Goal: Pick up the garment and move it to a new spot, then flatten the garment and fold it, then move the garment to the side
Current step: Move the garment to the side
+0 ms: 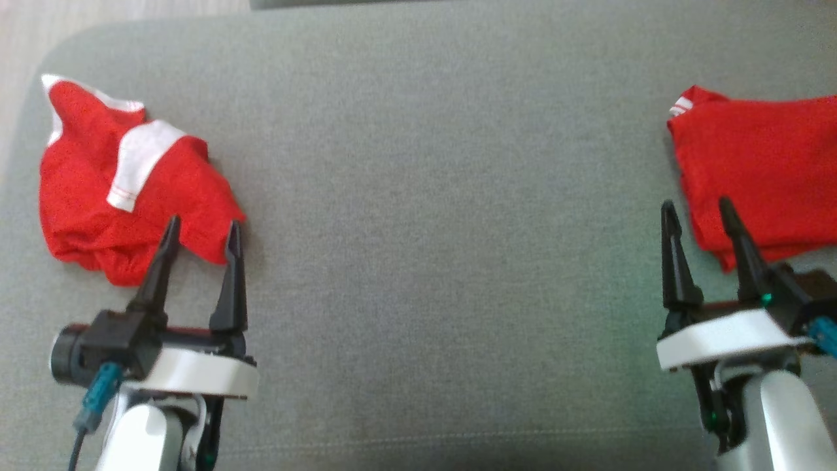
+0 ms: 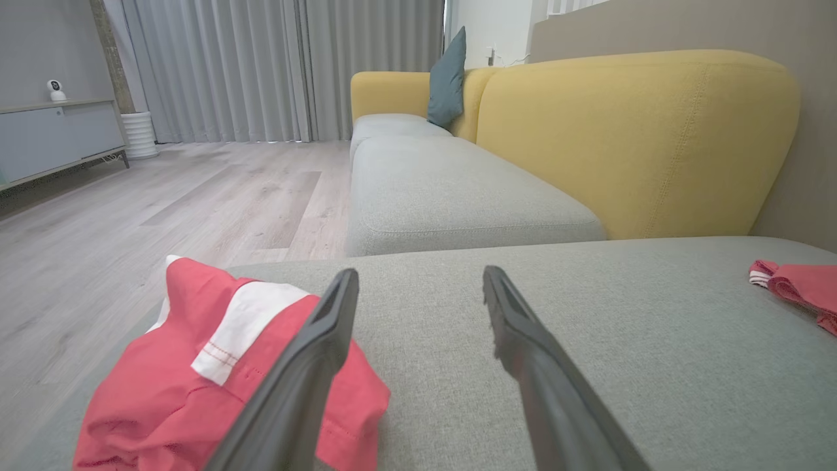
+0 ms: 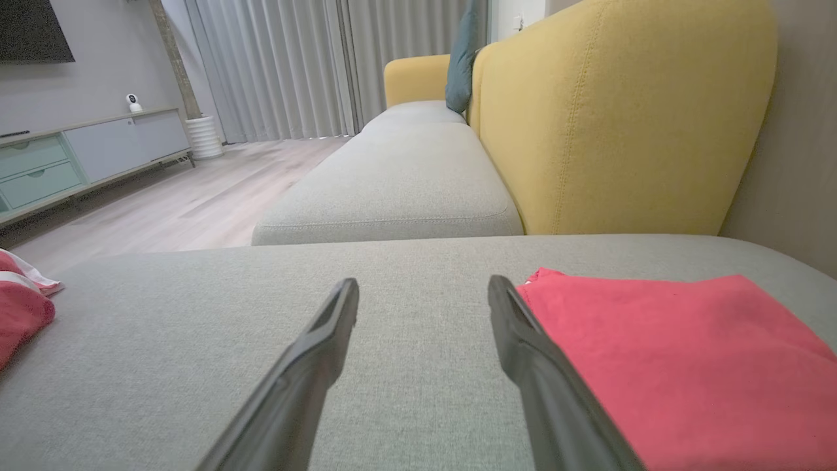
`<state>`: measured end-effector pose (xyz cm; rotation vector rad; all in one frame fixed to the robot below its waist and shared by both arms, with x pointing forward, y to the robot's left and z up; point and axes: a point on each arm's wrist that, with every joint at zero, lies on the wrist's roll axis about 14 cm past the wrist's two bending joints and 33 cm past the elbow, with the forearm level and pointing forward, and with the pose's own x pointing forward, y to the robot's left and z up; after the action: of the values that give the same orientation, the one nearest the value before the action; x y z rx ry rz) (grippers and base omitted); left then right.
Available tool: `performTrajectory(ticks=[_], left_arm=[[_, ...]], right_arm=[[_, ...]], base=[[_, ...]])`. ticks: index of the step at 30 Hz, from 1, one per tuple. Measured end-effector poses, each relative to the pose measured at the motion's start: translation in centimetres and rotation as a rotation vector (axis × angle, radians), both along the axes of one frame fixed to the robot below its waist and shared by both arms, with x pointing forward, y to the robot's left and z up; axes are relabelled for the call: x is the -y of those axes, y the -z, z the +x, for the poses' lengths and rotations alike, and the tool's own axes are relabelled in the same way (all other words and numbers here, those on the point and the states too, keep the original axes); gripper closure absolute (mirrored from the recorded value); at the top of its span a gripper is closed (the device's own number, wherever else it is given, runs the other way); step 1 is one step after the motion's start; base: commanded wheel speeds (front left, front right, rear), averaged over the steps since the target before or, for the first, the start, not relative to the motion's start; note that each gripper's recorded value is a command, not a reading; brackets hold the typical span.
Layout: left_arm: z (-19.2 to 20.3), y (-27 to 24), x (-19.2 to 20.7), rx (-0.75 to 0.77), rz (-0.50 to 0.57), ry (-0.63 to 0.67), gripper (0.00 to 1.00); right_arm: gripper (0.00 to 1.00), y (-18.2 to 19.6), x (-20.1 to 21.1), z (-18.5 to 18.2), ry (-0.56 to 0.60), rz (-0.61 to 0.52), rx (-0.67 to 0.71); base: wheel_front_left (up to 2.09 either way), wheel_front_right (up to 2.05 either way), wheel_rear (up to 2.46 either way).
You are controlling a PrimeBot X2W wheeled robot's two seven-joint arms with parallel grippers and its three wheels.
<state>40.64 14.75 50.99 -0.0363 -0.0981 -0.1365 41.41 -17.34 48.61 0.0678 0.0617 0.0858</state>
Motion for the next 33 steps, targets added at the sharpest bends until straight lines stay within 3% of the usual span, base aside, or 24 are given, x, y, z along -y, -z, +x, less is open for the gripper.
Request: performTrajectory(ticks=[16, 33], left_arm=[[-3.7, -1.1, 0.6, 0.020, -0.014, 0.006, 0.00], [-4.3, -0.5, 0.2, -0.002, -0.007, -0.017, 0.00]], right_arm=[[0.00, -1.2, 0.9, -5.5, 0.035, 0.051, 0.003], [0.00, -1.4, 0.8, -5.9, 0.033, 0.062, 0.003]], base=[[0.00, 0.00, 0.00], [0.00, 0.00, 0.00]])
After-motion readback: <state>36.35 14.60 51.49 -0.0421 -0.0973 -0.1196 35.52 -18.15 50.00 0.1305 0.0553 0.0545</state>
